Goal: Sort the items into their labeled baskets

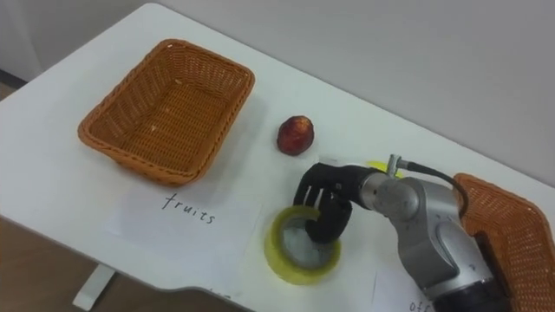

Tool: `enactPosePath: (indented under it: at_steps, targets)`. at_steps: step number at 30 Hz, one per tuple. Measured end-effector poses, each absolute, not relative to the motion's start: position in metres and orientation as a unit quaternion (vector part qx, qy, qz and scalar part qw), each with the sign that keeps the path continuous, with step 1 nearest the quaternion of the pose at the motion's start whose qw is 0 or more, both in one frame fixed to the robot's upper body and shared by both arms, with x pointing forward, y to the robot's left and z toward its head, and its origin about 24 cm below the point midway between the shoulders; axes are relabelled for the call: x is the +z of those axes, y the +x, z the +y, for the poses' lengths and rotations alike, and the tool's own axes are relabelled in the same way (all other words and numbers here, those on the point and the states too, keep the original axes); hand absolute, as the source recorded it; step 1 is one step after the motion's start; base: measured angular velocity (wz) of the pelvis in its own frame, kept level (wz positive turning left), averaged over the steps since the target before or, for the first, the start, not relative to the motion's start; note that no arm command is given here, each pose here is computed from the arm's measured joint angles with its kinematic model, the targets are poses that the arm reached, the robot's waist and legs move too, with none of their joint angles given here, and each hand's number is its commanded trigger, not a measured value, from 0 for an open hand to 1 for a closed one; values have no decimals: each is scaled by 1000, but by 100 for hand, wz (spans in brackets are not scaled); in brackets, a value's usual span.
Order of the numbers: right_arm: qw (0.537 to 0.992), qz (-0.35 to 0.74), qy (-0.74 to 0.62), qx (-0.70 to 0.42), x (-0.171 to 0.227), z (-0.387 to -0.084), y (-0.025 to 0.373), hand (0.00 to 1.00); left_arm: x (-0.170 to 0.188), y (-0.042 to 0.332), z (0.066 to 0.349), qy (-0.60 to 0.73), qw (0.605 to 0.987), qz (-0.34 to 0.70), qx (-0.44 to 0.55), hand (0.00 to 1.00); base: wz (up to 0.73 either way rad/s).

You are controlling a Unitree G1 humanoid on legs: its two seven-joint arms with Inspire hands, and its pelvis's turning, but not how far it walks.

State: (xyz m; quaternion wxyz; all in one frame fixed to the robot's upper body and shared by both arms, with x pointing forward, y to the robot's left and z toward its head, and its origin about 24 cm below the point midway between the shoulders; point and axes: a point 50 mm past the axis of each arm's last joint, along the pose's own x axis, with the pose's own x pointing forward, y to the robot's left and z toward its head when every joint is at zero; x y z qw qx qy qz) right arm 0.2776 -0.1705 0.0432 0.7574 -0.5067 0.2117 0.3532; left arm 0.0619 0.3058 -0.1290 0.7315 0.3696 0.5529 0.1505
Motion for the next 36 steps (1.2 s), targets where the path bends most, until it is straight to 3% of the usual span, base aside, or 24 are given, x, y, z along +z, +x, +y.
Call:
enactPosePath:
  at_steps: [27,36]
  targets:
    - [774,192,-494,347,48,-175,280,100,-126,71,311,382,735,538,154,0,-1]
    - [807,108,-487,315,81,-174,281,100,-129,59,308,386,727,545,160,0,0]
